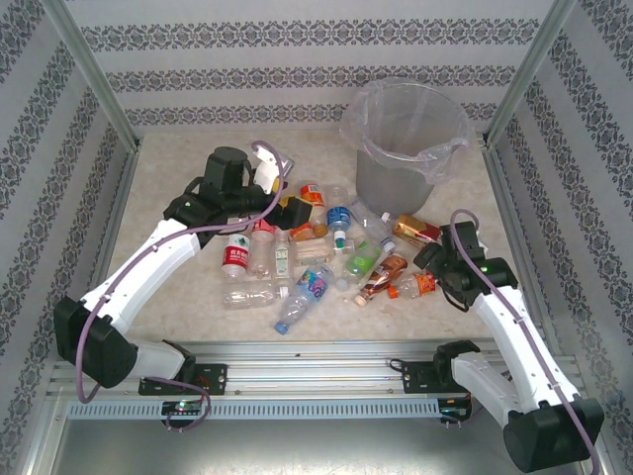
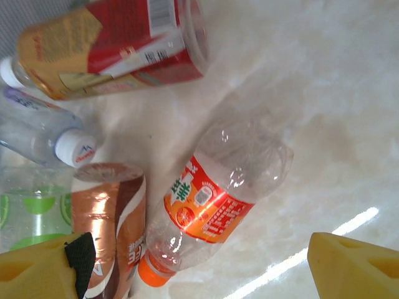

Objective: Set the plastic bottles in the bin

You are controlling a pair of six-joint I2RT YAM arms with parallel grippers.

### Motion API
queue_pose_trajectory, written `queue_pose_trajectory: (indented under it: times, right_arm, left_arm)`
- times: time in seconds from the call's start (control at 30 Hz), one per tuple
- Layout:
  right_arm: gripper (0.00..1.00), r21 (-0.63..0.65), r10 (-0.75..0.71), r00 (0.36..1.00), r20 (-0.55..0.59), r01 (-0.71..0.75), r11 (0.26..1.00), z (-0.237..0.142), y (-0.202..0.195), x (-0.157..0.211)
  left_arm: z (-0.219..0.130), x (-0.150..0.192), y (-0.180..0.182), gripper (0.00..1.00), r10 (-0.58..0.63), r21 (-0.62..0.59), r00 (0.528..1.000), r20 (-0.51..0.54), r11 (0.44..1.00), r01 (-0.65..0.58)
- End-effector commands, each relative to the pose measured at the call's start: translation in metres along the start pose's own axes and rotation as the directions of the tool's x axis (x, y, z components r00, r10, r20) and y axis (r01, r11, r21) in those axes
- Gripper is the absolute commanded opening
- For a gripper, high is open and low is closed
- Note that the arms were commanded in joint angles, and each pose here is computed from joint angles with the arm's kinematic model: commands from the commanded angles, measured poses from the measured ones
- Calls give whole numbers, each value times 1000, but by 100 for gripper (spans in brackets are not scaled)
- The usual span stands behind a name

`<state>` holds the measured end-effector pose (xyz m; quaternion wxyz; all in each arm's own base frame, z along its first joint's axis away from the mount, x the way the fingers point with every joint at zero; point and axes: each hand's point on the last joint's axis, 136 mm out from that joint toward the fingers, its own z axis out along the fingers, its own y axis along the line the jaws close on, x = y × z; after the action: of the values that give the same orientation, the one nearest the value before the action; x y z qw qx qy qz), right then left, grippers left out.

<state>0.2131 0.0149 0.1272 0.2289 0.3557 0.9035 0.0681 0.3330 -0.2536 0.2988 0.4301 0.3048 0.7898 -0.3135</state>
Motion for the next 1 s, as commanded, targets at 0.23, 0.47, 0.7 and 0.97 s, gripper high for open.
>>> queue_pose_trajectory:
  times: [0.23, 0.47, 0.7, 0.97]
  right_arm:
    - [84, 40, 139, 985, -105, -136, 990, 31, -15, 29]
    - [83, 26, 152, 982, -114, -150, 988, 45, -15, 25]
    - [83, 39, 178, 978, -104, -175, 984, 61, -17, 22]
    - [82, 51, 182, 978, -104, -177, 983, 78, -15, 20]
  left_arm:
    - [8, 16, -48, 100, 123, 181, 988, 91, 974, -138]
    - [23, 41, -65, 100, 192, 164, 981, 27, 967, -194]
    - [28, 50, -67, 100, 213, 142, 977, 0, 967, -211]
    - [26, 48, -69, 100, 224, 121, 975, 11, 967, -224]
